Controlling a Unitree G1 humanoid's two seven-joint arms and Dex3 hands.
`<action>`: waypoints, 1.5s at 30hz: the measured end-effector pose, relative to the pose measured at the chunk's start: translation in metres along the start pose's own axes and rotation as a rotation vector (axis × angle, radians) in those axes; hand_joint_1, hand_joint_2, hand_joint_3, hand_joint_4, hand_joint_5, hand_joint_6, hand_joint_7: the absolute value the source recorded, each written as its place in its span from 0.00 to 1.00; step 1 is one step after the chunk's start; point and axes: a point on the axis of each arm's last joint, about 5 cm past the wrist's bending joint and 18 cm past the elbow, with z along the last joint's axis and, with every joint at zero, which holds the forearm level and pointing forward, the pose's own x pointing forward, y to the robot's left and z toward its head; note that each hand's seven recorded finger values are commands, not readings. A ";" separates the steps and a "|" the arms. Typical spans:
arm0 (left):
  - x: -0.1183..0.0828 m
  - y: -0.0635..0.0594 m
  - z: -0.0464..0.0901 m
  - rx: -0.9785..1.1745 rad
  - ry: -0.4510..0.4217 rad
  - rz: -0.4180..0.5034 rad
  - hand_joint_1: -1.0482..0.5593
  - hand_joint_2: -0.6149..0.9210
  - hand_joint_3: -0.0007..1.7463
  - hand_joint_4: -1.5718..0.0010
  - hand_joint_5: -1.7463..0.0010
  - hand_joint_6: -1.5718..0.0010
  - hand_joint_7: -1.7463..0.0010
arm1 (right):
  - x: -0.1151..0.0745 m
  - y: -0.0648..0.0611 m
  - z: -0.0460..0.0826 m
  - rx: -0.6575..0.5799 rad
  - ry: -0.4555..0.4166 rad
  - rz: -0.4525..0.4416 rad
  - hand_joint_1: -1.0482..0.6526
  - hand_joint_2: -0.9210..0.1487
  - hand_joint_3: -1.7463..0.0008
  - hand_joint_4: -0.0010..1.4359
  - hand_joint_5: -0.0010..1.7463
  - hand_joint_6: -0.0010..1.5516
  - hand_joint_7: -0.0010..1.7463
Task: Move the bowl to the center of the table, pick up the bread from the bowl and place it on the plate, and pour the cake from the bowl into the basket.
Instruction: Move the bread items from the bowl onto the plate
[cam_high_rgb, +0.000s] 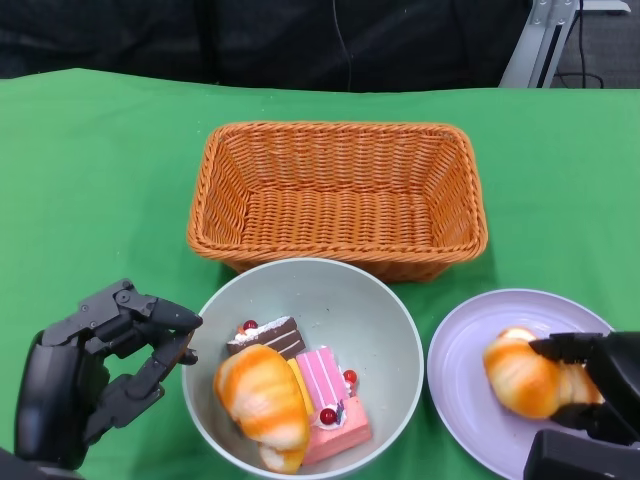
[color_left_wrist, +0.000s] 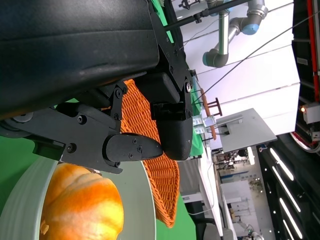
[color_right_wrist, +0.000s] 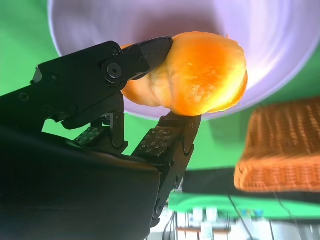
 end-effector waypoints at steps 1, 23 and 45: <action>0.000 0.000 0.000 0.004 0.001 -0.002 0.54 1.00 0.19 0.53 0.18 0.47 0.41 | 0.000 -0.001 0.000 -0.010 0.000 0.009 0.46 0.02 1.00 0.60 0.58 0.69 0.00; 0.000 -0.001 0.000 0.012 0.005 -0.011 0.54 1.00 0.19 0.52 0.18 0.47 0.41 | -0.007 -0.012 0.010 -0.210 0.020 0.168 0.25 0.00 0.98 0.56 0.05 0.44 0.00; 0.000 -0.001 0.000 0.010 0.004 -0.013 0.54 1.00 0.19 0.52 0.18 0.48 0.41 | -0.026 -0.040 0.032 -0.232 0.022 0.216 0.14 0.00 0.96 0.32 0.01 0.24 0.01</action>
